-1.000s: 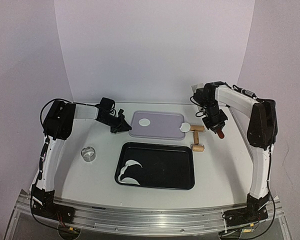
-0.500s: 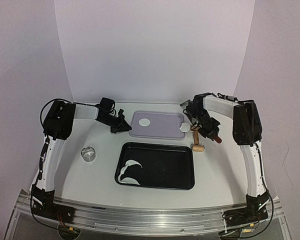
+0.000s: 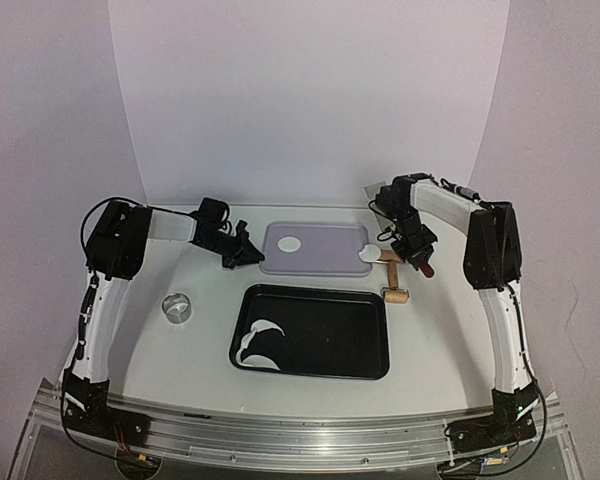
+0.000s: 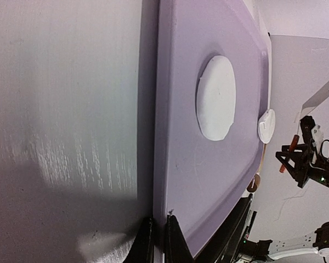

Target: Roll out the dumpling wrappers from the dough

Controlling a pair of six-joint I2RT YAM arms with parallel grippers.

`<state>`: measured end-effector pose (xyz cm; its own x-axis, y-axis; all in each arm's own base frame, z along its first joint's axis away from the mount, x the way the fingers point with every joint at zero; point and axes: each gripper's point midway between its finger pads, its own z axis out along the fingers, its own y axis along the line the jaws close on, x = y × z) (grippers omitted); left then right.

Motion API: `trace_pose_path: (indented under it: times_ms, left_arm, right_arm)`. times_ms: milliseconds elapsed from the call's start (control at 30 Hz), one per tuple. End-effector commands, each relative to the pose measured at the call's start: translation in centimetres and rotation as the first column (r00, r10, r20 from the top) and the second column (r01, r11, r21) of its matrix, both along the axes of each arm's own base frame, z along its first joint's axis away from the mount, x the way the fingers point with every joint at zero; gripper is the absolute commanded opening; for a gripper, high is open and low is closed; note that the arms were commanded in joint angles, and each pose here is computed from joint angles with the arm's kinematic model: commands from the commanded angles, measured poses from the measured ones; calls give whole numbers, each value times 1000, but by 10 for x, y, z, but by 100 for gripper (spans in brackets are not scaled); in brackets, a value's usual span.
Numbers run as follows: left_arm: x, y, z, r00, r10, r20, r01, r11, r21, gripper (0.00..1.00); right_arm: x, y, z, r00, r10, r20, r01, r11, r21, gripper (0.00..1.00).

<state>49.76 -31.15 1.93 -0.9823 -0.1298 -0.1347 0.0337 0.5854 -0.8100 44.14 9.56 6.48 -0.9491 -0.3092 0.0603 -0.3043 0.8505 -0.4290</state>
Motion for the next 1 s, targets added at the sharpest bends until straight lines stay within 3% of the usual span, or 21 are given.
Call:
trace_pose_path:
  times_ms: [0, 267, 967]
  left_arm:
    - [-38, 2, -28, 983, -2, -186, 3, 1000, 3, 5]
    - [-41, 4, -30, 985, 3, -173, -1, 1000, 13, 5]
    - [-35, -6, -21, 987, -2, -159, 2, 1000, 1, 5]
  right_arm:
    - [-70, -32, 32, 961, -80, -265, 59, 994, -87, 0]
    - [-101, -45, 20, 933, -155, -326, 120, 985, -123, 0]
    - [-108, -22, 14, 904, -185, -384, 149, 981, -122, 0]
